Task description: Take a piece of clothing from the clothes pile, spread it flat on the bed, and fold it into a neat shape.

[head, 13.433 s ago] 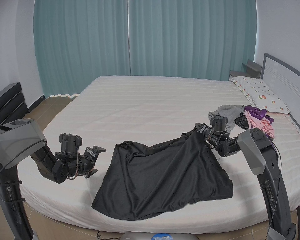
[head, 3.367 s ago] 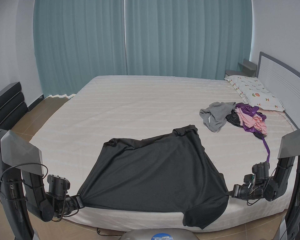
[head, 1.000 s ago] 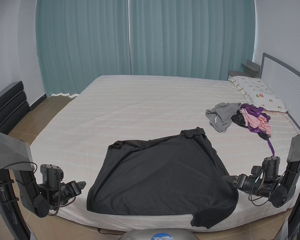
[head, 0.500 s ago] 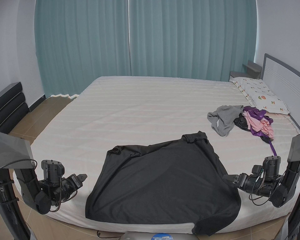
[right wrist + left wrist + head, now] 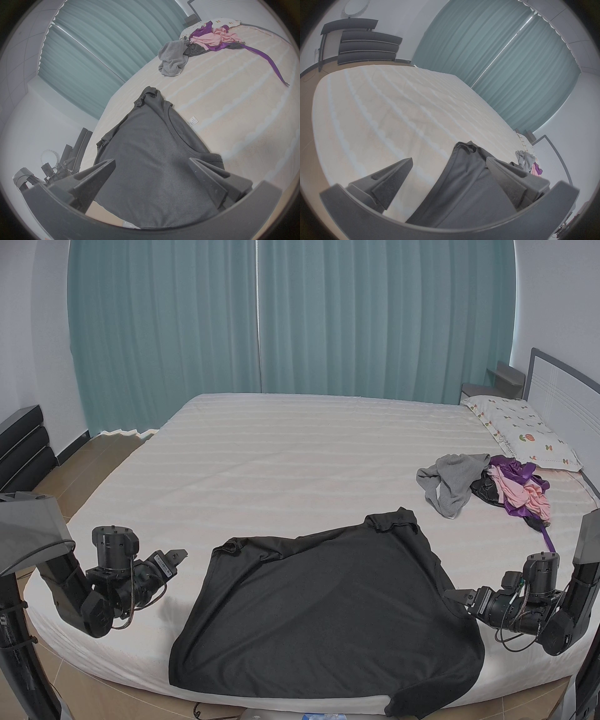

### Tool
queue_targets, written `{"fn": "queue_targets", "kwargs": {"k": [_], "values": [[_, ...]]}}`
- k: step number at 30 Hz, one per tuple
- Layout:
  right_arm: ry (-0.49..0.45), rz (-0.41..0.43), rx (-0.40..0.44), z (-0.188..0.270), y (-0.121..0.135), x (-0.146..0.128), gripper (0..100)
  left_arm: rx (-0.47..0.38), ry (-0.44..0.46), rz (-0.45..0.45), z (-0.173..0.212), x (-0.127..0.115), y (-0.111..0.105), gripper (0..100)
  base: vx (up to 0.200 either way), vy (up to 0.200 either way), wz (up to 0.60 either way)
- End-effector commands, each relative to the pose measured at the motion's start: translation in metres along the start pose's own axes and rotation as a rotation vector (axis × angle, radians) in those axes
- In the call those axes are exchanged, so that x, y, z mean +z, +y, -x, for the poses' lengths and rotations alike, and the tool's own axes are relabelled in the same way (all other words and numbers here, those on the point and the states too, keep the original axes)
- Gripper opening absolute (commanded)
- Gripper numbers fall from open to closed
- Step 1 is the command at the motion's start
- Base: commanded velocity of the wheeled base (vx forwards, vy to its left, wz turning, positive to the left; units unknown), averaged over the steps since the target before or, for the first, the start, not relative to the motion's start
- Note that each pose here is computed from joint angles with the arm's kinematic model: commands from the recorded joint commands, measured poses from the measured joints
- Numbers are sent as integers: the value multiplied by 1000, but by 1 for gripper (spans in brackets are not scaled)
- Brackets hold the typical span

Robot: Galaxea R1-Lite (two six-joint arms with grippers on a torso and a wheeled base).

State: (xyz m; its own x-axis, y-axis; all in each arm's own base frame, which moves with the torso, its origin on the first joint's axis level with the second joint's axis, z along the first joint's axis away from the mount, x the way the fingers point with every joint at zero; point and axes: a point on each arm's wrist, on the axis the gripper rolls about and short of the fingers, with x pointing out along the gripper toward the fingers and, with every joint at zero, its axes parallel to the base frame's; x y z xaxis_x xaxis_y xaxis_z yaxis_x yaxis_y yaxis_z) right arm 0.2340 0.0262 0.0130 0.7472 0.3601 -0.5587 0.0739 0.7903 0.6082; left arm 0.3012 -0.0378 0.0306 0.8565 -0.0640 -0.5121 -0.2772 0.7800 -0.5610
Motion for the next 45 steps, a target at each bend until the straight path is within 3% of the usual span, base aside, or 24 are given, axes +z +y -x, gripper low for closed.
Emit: {"fn": "queue_targets", "kwargs": {"k": [1,8,14,20,34,39,45], "values": [[3,-14,3,-1,1,0,100,-53,31,-9,-26,9,-23,100,0,0,0],[14,-13,4,-1,2,-3,100,-155,76,-30,-68,5,-45,100,0,0,0],[32,-18,-9,-5,-2,-6,100,-201,76,-69,-107,-12,-63,100,0,0,0],[25,-18,-8,-5,-2,-5,100,-213,60,-70,-133,-18,-68,100,0,0,0],[40,-20,-22,-11,-7,-8,100,-226,61,60,-105,-5,-78,100,0,0,0],[37,-16,-18,-12,-7,-10,100,-231,78,55,-104,-13,-83,100,0,0,0],[41,-11,-14,-13,-5,-11,100,-173,141,50,-122,-24,-75,100,0,0,0]]}}
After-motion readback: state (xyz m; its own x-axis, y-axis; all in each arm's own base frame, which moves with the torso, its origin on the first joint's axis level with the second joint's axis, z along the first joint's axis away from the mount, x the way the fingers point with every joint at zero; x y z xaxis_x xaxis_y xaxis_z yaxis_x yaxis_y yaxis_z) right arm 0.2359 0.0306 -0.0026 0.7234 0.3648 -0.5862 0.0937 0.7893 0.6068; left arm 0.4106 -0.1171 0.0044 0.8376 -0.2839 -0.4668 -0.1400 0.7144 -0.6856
